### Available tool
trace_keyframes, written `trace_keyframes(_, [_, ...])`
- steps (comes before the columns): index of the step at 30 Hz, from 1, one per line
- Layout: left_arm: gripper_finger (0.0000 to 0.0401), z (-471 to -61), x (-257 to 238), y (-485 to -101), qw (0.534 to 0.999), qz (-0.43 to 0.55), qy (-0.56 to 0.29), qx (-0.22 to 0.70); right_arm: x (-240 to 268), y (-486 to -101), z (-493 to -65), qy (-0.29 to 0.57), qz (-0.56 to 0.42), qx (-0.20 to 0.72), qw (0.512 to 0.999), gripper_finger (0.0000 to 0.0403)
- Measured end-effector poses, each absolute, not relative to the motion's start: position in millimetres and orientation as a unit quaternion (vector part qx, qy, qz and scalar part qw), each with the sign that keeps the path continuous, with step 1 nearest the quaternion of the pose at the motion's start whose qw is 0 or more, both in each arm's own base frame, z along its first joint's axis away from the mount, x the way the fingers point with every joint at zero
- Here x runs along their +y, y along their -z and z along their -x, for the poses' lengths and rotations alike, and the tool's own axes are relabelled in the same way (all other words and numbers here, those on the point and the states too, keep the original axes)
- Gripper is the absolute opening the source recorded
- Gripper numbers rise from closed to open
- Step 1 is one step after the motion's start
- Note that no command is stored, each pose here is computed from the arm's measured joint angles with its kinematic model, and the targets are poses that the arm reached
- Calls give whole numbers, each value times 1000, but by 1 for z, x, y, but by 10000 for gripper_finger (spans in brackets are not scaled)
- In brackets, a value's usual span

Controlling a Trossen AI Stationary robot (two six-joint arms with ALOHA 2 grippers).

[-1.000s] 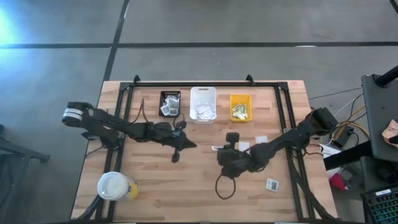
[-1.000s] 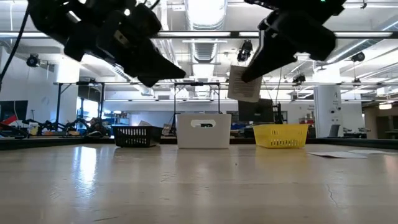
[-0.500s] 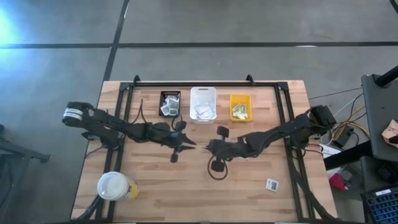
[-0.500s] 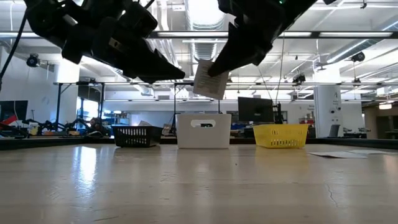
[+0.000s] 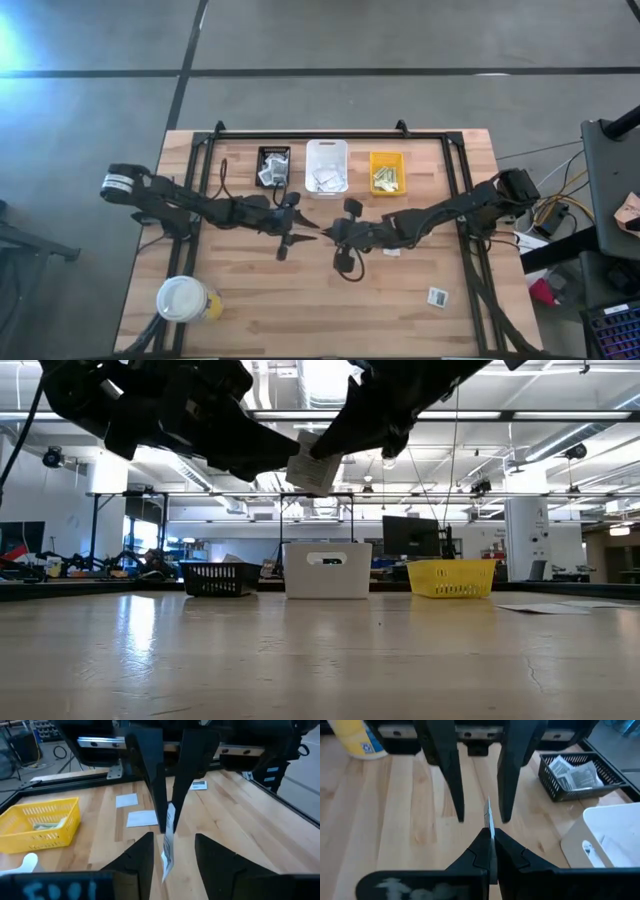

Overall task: Pick & Place First Aid Supplies
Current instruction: Put the towelette pack into the black basket

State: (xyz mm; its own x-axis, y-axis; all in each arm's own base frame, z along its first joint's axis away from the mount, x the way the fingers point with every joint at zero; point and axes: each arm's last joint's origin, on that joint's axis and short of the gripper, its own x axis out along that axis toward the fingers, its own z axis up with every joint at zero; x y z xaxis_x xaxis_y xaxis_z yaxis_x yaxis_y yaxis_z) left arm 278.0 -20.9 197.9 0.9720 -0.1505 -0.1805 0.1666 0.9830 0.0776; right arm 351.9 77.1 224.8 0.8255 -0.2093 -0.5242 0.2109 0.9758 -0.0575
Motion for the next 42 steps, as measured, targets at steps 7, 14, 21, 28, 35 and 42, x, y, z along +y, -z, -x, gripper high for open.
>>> trace_keyframes(7, [123,-278,-20,-198,993,-33,68,90,77,-226,-353,111,-5,269,957,8])
trace_keyframes(14, [27,-278,-18,-197,994,-32,50,94,76,-226,-353,114,-10,268,956,8])
trace_keyframes(21, [2,-278,-17,-197,994,-18,47,95,76,-226,-353,115,-8,269,956,9])
trace_keyframes(28, [0,-279,-16,-197,995,-13,41,95,74,-226,-353,114,-4,270,956,56])
trace_keyframes(35, [0,-274,-8,-191,989,-19,-17,149,69,-229,-345,163,23,295,941,115])
trace_keyframes(42, [0,-258,12,-199,976,-16,-107,190,63,-242,-326,194,5,322,927,139])
